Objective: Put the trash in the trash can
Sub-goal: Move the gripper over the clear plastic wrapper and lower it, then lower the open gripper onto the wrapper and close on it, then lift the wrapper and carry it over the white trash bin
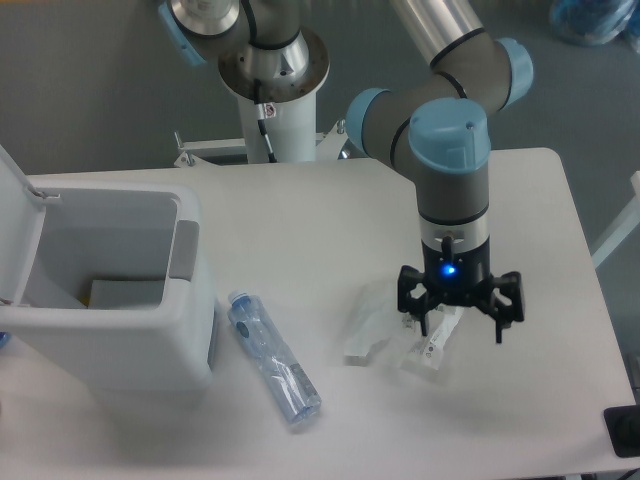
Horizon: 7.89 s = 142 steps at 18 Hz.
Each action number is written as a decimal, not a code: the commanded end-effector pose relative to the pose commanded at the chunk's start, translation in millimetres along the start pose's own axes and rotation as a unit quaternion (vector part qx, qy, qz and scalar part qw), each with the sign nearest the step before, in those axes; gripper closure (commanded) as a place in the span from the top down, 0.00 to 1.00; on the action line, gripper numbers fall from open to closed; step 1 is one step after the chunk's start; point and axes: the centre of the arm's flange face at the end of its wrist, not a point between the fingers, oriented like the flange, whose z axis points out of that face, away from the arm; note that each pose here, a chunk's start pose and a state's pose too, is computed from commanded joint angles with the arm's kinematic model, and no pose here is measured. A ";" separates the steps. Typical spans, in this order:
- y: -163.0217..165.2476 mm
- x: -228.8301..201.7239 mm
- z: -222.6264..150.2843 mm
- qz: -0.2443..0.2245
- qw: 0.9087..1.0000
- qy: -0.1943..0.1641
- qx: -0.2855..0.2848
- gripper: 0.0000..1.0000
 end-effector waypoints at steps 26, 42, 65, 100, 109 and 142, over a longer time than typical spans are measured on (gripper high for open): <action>43.8 13.3 120.1 -0.041 0.986 0.155 -0.053 1.00; 30.4 14.4 135.6 -0.034 0.978 0.204 -0.004 1.00; 36.0 32.1 143.6 -0.024 0.977 0.213 -0.013 0.39; -9.0 -18.1 -172.6 -0.091 0.941 0.178 0.272 0.00; -42.1 50.1 -289.3 -0.066 0.916 0.194 0.344 0.00; -54.3 284.5 -227.2 0.081 0.908 0.293 0.288 0.00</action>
